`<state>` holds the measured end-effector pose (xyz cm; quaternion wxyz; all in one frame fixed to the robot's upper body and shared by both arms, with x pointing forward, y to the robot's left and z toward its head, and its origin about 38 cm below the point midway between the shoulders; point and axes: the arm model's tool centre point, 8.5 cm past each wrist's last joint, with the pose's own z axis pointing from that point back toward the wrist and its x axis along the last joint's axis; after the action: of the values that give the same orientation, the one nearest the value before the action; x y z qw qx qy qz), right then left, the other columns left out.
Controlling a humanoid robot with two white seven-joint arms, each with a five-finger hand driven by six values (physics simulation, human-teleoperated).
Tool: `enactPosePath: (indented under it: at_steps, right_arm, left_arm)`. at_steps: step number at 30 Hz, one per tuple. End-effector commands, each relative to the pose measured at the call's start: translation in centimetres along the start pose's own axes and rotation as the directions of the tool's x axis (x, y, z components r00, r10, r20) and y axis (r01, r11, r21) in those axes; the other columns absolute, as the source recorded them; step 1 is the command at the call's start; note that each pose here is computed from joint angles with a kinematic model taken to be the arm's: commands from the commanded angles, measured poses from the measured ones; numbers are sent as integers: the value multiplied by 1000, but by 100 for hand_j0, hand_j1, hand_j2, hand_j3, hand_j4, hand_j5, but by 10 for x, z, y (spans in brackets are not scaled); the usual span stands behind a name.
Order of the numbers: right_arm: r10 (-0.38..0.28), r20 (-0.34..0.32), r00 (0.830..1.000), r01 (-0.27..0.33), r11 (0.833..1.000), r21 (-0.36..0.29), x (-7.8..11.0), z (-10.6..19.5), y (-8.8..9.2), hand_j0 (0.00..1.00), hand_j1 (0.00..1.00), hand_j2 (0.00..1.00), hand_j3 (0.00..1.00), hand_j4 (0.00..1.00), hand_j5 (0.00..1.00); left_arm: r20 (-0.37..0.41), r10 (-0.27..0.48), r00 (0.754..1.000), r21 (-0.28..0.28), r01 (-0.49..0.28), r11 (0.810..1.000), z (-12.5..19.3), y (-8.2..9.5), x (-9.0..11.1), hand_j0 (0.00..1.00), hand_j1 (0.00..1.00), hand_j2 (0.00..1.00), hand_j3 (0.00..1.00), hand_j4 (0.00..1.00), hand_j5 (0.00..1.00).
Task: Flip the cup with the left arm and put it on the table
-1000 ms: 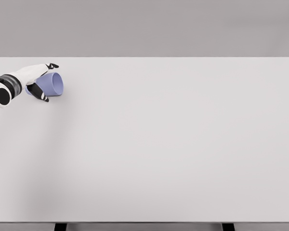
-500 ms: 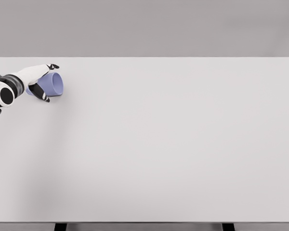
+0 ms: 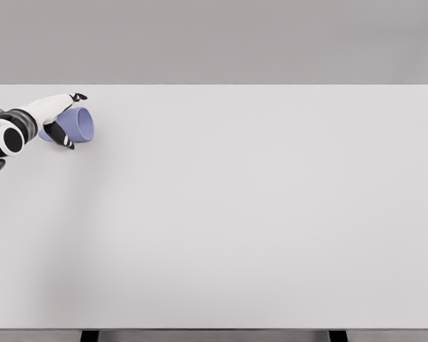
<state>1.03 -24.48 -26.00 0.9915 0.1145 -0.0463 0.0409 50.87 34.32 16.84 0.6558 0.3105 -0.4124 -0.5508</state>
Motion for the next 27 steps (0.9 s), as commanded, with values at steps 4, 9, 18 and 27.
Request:
enactPosePath:
  at_steps: [4, 9, 18, 27]
  right_arm:
    - [0, 0, 1000, 0, 1000, 0, 0, 0, 0, 100, 100, 100, 100, 100, 100]
    - [0, 0, 1000, 0, 1000, 0, 0, 0, 0, 100, 100, 100, 100, 100, 100]
    - [0, 0, 1000, 0, 1000, 0, 0, 0, 0, 100, 100, 100, 100, 100, 100]
    - [0, 0, 1000, 0, 1000, 0, 0, 0, 0, 100, 100, 100, 100, 100, 100]
  left_arm:
    - [1, -7, 1000, 7, 7, 1000, -2, -3, 2, 98, 98, 98, 98, 98, 98]
    - [2, -4, 1000, 4, 4, 1000, -2, -4, 2, 91, 91, 91, 91, 91, 91]
    - [8, -1, 1000, 1, 1, 1000, -3, -5, 4, 79, 79, 79, 79, 79, 79]
    - [29, -1, 1000, -3, 1, 1000, -4, -6, 7, 67, 67, 67, 67, 67, 67]
